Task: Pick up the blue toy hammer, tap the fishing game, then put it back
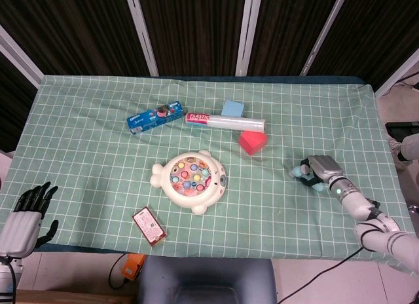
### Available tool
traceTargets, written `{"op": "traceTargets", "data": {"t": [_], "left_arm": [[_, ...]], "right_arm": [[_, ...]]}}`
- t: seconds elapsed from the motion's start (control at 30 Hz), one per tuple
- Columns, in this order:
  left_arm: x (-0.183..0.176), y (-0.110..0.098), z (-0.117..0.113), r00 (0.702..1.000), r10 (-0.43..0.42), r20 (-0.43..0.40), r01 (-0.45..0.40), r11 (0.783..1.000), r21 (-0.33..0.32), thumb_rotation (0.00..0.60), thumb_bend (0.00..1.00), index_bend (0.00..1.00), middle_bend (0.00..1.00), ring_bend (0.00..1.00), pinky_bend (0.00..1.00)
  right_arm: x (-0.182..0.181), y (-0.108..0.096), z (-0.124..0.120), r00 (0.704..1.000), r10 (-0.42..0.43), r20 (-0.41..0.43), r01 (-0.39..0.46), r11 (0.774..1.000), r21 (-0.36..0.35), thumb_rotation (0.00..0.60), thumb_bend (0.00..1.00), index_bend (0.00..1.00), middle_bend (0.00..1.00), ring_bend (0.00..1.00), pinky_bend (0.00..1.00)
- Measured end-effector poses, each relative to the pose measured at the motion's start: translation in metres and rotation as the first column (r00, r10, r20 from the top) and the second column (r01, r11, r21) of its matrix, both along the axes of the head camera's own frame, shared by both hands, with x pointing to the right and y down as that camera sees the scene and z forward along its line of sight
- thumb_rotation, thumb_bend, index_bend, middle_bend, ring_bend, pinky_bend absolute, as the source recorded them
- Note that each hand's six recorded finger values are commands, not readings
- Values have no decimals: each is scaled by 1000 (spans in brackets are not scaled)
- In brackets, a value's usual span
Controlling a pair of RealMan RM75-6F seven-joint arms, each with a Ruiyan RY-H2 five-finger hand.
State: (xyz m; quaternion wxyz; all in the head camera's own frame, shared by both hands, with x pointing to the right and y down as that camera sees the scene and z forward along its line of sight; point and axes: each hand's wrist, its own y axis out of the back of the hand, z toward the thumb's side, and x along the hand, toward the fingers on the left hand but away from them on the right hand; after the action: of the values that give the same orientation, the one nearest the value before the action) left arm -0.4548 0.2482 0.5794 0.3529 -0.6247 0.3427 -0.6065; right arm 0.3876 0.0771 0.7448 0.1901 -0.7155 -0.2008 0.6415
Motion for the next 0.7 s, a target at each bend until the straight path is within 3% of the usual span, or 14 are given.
{"op": "traceTargets", "data": {"t": [0.7], "left_arm": [[1, 2, -1, 1000, 2, -8, -2, 1000, -6, 600, 427, 0, 0, 0, 98]], "right_arm": [[-5, 2, 14, 999, -37, -6, 37, 999, -2, 600, 496, 791, 686, 667, 661]]}}
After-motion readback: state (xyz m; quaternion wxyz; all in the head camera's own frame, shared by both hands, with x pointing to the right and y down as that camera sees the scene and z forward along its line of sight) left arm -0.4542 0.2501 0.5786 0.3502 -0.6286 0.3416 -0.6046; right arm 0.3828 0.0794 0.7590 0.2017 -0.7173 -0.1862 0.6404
